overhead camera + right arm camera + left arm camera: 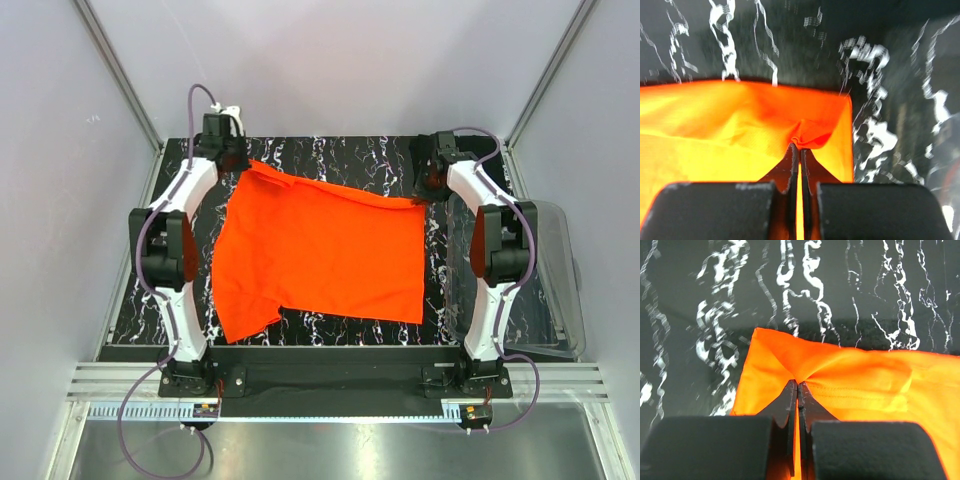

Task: Fold and stack the t-shirts
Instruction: Flatten the tshirt out

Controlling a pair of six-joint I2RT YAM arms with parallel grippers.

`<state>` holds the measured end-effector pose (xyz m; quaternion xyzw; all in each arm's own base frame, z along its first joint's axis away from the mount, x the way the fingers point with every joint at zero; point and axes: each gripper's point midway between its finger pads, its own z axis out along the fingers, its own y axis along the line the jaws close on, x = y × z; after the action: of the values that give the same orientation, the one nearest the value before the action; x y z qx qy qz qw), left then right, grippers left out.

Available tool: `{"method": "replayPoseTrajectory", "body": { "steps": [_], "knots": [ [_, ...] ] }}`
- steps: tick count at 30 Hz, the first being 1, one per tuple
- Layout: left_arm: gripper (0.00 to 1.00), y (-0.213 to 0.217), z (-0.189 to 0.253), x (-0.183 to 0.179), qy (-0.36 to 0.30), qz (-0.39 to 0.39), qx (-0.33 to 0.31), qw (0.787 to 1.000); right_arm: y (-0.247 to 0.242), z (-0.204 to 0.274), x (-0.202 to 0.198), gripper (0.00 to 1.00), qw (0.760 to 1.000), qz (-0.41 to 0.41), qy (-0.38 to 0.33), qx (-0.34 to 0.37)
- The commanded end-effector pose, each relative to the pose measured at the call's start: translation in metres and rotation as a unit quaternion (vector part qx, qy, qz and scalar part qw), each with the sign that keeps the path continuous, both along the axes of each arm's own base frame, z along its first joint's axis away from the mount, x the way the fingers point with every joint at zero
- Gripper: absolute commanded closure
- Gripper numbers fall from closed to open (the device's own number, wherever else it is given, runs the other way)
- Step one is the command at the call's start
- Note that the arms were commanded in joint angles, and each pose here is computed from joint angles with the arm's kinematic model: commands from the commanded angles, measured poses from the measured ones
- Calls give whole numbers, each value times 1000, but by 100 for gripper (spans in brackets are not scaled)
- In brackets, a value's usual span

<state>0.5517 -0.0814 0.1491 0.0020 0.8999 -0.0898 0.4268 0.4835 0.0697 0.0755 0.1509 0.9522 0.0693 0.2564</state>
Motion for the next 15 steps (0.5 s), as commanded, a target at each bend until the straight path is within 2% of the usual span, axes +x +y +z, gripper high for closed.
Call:
{"method": "replayPoseTrajectory", "body": {
  "steps": [1, 5, 15],
  "knots": [
    [100, 6, 28, -21, 3, 19, -45, 999, 17, 18, -22, 100, 998, 10, 16, 52],
    [100, -6, 17, -40, 53, 18, -95, 994, 22, 18, -34, 100, 997, 0, 30, 76],
    [100, -5, 3, -89, 132, 43, -127, 982, 23, 30, -51, 100, 996, 6, 35, 84]
  ]
}}
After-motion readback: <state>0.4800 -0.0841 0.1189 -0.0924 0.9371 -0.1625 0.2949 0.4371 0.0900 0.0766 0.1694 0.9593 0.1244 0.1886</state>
